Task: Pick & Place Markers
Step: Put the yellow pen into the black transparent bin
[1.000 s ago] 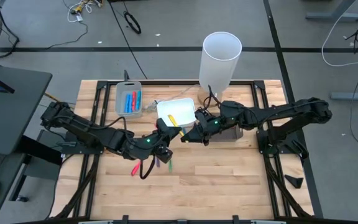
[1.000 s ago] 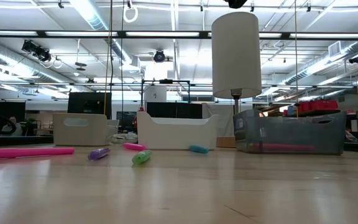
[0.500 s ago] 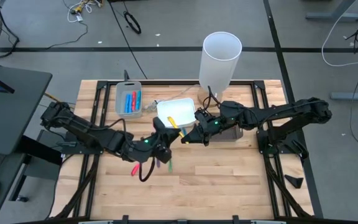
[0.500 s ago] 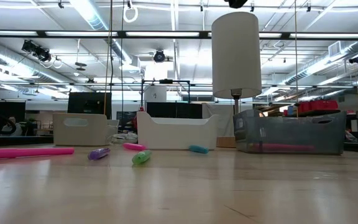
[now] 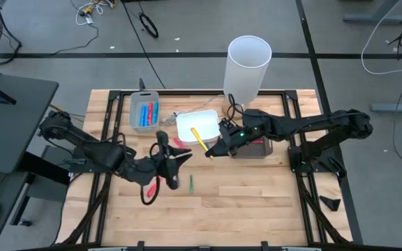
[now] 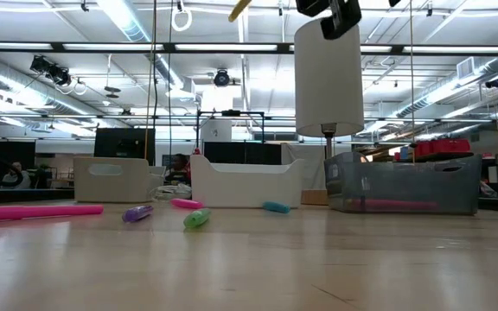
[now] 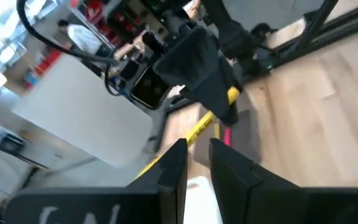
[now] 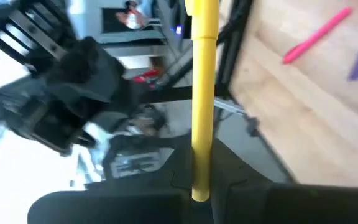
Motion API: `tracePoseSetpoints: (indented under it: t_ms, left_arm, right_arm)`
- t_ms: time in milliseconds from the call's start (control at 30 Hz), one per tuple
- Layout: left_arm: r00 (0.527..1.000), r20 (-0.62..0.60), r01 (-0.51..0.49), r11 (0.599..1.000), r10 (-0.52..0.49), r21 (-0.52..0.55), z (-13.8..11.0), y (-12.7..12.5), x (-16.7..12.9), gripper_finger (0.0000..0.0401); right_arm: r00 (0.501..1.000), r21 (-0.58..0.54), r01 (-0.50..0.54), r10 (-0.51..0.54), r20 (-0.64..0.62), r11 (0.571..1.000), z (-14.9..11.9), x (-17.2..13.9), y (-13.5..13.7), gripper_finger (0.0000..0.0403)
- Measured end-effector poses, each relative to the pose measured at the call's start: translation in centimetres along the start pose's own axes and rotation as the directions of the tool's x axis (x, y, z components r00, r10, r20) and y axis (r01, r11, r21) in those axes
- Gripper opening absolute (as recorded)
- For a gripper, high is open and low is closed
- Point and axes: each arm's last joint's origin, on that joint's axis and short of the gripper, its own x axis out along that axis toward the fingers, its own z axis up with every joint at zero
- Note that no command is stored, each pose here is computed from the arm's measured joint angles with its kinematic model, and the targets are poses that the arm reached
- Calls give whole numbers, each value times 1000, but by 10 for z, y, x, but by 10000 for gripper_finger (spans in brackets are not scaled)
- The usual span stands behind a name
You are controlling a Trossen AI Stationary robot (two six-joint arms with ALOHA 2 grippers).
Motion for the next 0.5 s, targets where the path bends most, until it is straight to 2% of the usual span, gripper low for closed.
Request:
tracePoseSetpoints:
  t_ms: [133, 267, 400, 500]
  left_arm:
    - [997, -31, 62, 991, -66, -114, -6, 0, -3, 71]
    - [982, -49, 163, 952, -181, -260, -11, -1, -5, 71]
    - [931, -69, 300, 859, -359, -415, -17, -2, -1, 71]
    - [894, -76, 344, 785, -441, -515, -21, -1, 3, 71]
  right_arm:
    - [996, -77, 64, -68, -53, 995, 2, -2, -8, 16]
    - [984, -185, 93, -118, -130, 978, 2, -4, -14, 16]
    - [967, -310, 84, -153, -203, 947, 0, -5, -19, 16]
    - [946, -372, 100, -204, -252, 923, -3, -7, -25, 16]
